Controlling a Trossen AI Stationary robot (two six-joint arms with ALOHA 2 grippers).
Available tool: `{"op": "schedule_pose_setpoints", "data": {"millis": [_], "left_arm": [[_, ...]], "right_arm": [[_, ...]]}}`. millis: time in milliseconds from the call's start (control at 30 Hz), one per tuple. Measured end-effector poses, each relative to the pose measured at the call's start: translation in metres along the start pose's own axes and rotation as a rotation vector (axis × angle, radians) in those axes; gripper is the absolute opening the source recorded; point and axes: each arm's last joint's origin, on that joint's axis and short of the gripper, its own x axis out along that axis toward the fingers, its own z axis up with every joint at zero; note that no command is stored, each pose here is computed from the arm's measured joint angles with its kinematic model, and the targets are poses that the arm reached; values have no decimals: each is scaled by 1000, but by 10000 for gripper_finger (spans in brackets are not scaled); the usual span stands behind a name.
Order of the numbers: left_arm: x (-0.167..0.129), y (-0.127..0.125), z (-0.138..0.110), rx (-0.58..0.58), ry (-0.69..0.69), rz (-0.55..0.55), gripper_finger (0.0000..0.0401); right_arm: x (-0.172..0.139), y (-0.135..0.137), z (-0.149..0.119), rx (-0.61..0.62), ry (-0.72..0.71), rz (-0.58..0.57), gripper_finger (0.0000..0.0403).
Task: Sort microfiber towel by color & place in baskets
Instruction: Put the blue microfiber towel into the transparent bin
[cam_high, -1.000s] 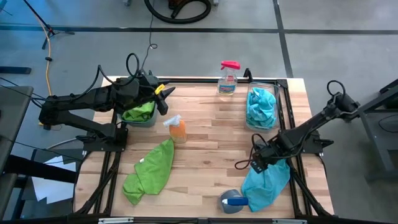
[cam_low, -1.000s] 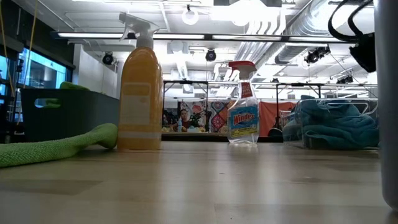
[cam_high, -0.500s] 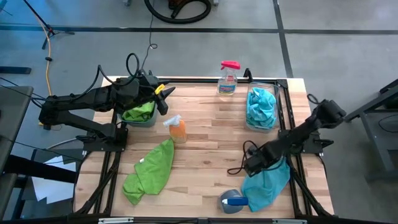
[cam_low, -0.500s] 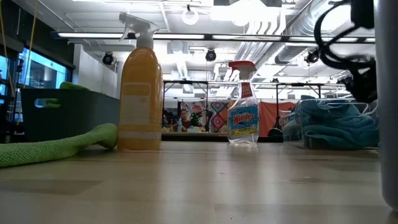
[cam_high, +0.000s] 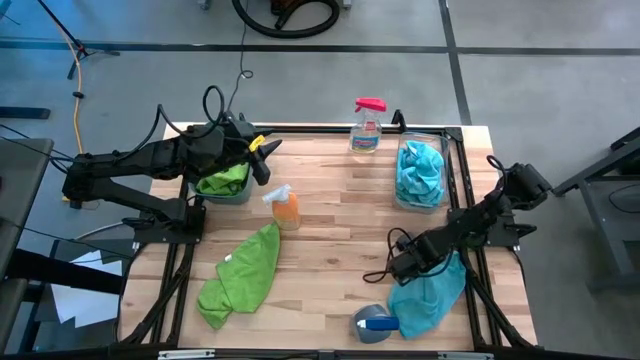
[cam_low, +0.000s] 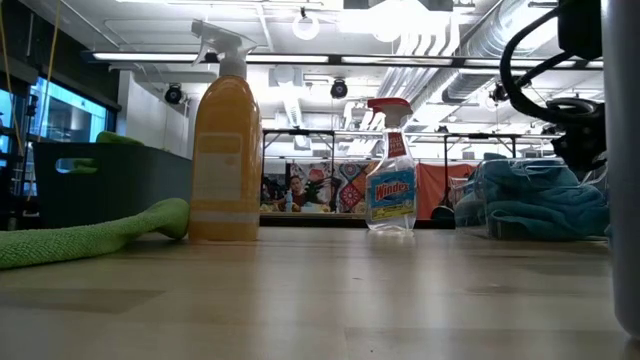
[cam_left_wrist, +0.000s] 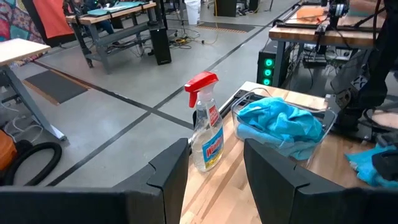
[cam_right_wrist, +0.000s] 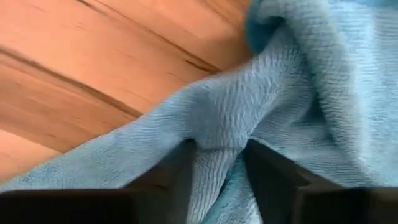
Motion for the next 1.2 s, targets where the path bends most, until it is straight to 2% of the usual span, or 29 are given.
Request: {"op": "schedule_pose_setpoints", "data": {"millis": [100, 167, 500, 667, 833, 1067, 1200], "left_arm": [[0, 0, -1, 46, 6, 1, 145], [0, 0, -1, 61, 7, 1, 145], [0, 0, -1, 83, 7, 1, 145], [0, 0, -1, 118, 8, 1, 145], [0, 0, -1, 128, 9, 1, 145], [0, 0, -1, 131, 5, 1, 145], [0, 0, 3, 90, -23, -2, 145]], "right_arm": [[1, -2, 0, 3, 2, -23, 48], [1, -3, 0, -13, 2, -29, 15], [-13, -8, -2, -77, -7, 43, 2], [-40, -16, -4, -87, -111, 183, 1], [-81, -31, -5, -72, -281, 396, 1], [-153, -52, 0, -161, -675, 710, 0], [-184, -63, 9, -185, -912, 795, 0]]}}
